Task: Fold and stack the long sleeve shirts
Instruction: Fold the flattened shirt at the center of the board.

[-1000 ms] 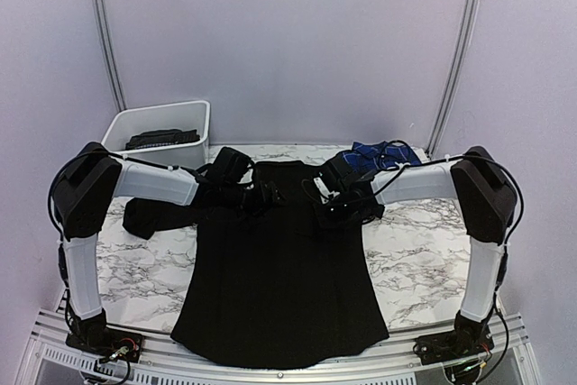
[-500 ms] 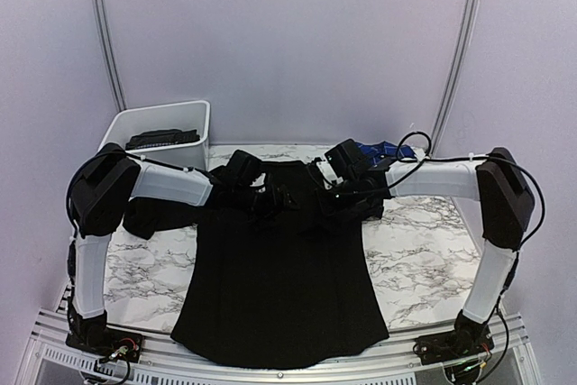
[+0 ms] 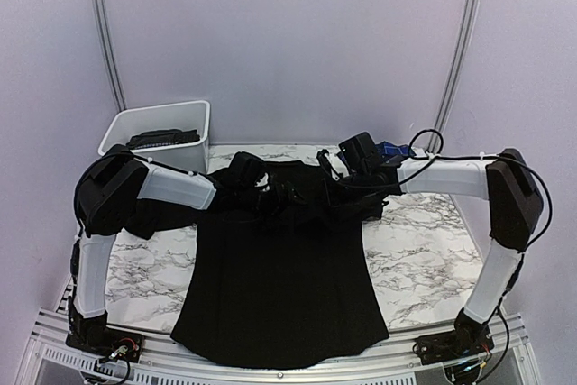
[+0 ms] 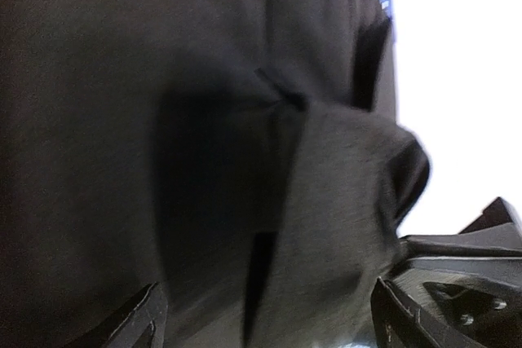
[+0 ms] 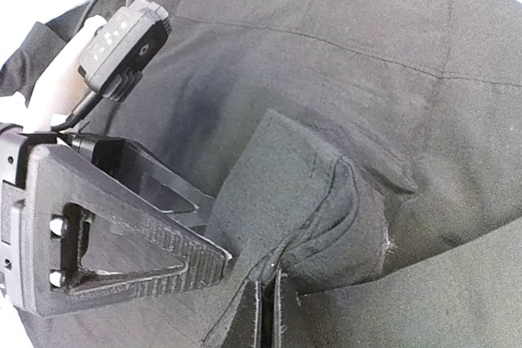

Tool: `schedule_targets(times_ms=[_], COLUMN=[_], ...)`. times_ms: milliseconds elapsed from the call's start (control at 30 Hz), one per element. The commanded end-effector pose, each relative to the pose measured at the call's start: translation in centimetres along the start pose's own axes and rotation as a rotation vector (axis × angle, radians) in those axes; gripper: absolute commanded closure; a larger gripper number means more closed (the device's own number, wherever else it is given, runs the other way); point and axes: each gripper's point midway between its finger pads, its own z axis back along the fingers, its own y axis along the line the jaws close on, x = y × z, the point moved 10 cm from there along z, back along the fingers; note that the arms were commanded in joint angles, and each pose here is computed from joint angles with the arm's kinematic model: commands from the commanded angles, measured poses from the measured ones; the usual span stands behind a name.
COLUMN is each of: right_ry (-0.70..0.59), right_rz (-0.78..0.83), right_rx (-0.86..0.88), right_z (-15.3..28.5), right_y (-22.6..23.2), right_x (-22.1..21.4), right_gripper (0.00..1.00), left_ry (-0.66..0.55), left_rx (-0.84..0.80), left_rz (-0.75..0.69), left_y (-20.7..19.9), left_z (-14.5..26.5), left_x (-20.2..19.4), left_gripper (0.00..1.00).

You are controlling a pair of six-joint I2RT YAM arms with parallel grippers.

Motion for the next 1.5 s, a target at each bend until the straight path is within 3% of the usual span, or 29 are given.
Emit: schedule_targets(times_ms=[0, 500, 633, 900, 1033, 1167, 1333, 1467], right_ry=[-0.067, -0.115, -0.122, -0.11, -0.113, -0.127, -0.164, -0.152], right_rz=[-0.041, -0.129, -0.134, -0.131, -0.131, -0.124, -0.116, -0.128], right_rx=[0.123, 0.251, 0.247, 0.208, 0.162, 0.106, 0.013, -0.07], right_z=[1.3, 2.4, 2.5, 2.3, 2.6, 3.6, 5.8, 7.3], right_y=[0.2, -1.0, -1.1, -1.6, -2.0, -2.2, -2.6, -3.2], right_x=[1.4, 1.6, 1.6, 1.0, 0.3, -0.2, -1.2, -2.7], right_gripper=[1.0, 1.0, 1.0, 1.0, 0.97, 0.81, 0.43, 0.28], left_ry=[-0.044, -0.057, -0.066, -0.07, -0.086, -0.121, -0.185, -0.236], left_rx=[-0.132, -0.228, -0.245, -0.261, -0.26, -0.237, -0.133, -0.022], left_rz=[-0.014, 0.02, 0.018, 0.001, -0.007, -0.028, -0.102, -0.162], left_y=[-2.5, -4.1, -4.7, -5.4, -5.5, -5.6, -5.8, -5.9], left_z=[0.6, 0.9, 1.4, 2.0, 2.6, 3.5, 5.2, 6.9], left_x=[0.6, 1.1, 1.1, 1.1, 1.1, 1.2, 1.4, 1.7], left_gripper=[0.1, 0.3, 0.47, 0.97, 1.0, 1.0, 1.0, 1.0])
